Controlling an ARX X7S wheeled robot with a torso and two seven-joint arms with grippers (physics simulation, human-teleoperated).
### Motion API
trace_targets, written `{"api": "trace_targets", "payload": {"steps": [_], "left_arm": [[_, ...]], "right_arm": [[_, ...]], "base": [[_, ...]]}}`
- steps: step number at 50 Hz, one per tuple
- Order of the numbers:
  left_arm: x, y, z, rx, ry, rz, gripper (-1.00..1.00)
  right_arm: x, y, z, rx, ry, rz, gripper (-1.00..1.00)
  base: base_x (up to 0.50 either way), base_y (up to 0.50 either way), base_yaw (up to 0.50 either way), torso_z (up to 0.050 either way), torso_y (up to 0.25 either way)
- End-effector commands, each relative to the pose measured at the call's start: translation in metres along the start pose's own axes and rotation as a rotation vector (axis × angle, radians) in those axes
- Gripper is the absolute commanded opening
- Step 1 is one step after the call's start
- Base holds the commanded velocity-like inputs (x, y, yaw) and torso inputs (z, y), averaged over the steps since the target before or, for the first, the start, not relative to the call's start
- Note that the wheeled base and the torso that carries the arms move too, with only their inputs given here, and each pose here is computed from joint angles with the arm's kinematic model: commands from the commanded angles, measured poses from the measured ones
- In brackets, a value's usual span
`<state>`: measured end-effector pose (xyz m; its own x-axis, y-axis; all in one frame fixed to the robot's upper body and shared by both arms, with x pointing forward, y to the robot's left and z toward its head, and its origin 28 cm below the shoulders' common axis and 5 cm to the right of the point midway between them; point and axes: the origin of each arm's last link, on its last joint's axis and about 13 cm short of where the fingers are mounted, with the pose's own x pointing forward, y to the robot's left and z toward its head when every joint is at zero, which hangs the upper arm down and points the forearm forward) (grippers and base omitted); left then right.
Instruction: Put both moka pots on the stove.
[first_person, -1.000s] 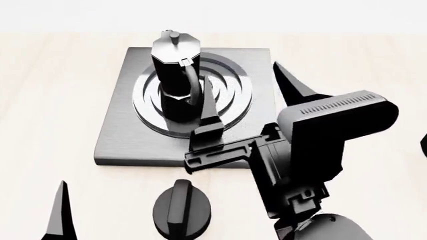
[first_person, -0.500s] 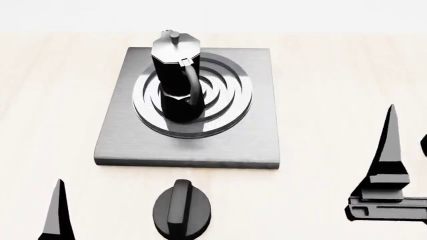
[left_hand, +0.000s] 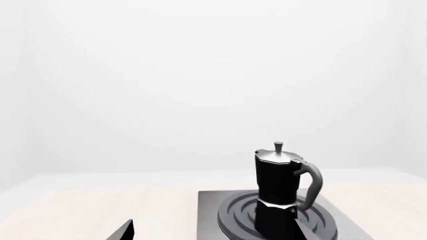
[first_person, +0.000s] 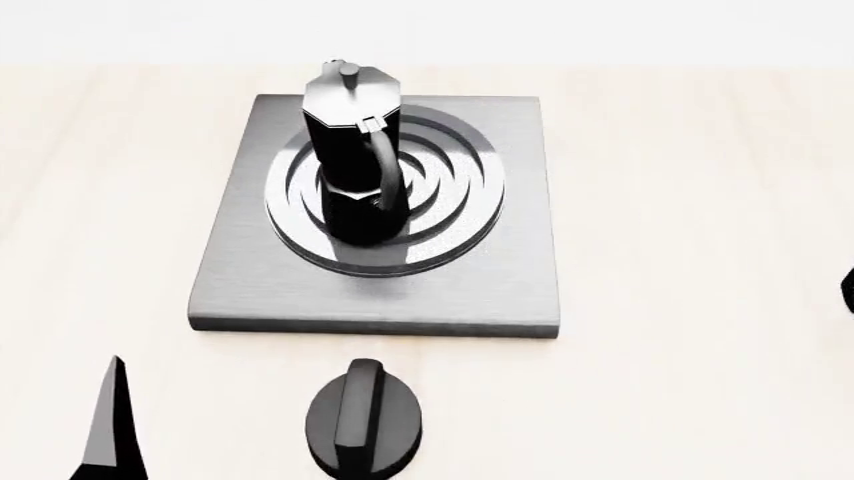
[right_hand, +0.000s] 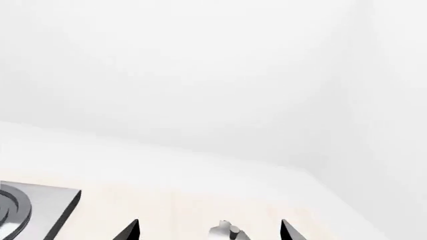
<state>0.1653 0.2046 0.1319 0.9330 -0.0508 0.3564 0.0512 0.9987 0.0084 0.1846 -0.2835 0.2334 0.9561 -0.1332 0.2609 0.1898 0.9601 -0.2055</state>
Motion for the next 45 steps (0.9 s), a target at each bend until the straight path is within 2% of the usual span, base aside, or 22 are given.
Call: {"api": "trace_targets", "payload": {"steps": [1,10,11,12,13,14,15,18,23,36,45], "left_arm": [[0.000,-0.002,-0.001,-0.004,0.005,-0.008,1.00],[0.000,0.000,0.000,-0.002,0.004,-0.001,1.00],[0.001,0.000,-0.001,-0.001,0.005,0.000,1.00],[0.001,-0.001,-0.002,-0.002,0.006,0.000,1.00],[0.000,-0.001,-0.001,-0.001,0.006,-0.003,1.00],[0.000,-0.001,-0.001,0.000,0.007,-0.003,1.00],[0.000,-0.002,-0.001,0.000,0.008,-0.005,1.00],[0.001,-0.002,-0.002,0.000,0.007,-0.007,1.00],[0.000,-0.002,-0.002,0.002,0.009,-0.009,1.00],[0.001,-0.001,-0.003,0.002,0.008,-0.005,1.00],[0.000,-0.001,-0.003,0.001,0.006,-0.005,1.00]], "right_arm": [[0.021,-0.028,0.006,-0.030,0.099,-0.001,1.00],[0.038,-0.044,0.006,-0.004,0.203,0.043,1.00],[0.022,-0.040,-0.033,0.008,0.354,0.086,1.00],[0.017,-0.035,-0.057,-0.038,0.497,0.121,1.00],[0.028,-0.035,-0.049,-0.044,0.461,0.127,1.00],[0.044,-0.040,-0.026,0.009,0.360,0.103,1.00],[0.056,-0.046,-0.006,0.008,0.269,0.089,1.00],[0.059,-0.050,-0.004,0.042,0.291,0.084,1.00],[0.061,-0.053,-0.004,0.040,0.338,0.099,1.00],[0.075,-0.049,0.001,0.030,0.366,0.139,1.00],[0.077,-0.048,-0.011,0.051,0.398,0.128,1.00]], "base": [[0.00,0.00,0.00,0.000,0.000],[0.00,0.00,0.00,0.000,0.000],[0.00,0.00,0.00,0.000,0.000],[0.00,0.00,0.00,0.000,0.000],[0.00,0.00,0.00,0.000,0.000],[0.00,0.00,0.00,0.000,0.000],[0.00,0.00,0.00,0.000,0.000],[0.00,0.00,0.00,0.000,0.000],[0.00,0.00,0.00,0.000,0.000],[0.00,0.00,0.00,0.000,0.000],[0.00,0.00,0.00,0.000,0.000]]}}
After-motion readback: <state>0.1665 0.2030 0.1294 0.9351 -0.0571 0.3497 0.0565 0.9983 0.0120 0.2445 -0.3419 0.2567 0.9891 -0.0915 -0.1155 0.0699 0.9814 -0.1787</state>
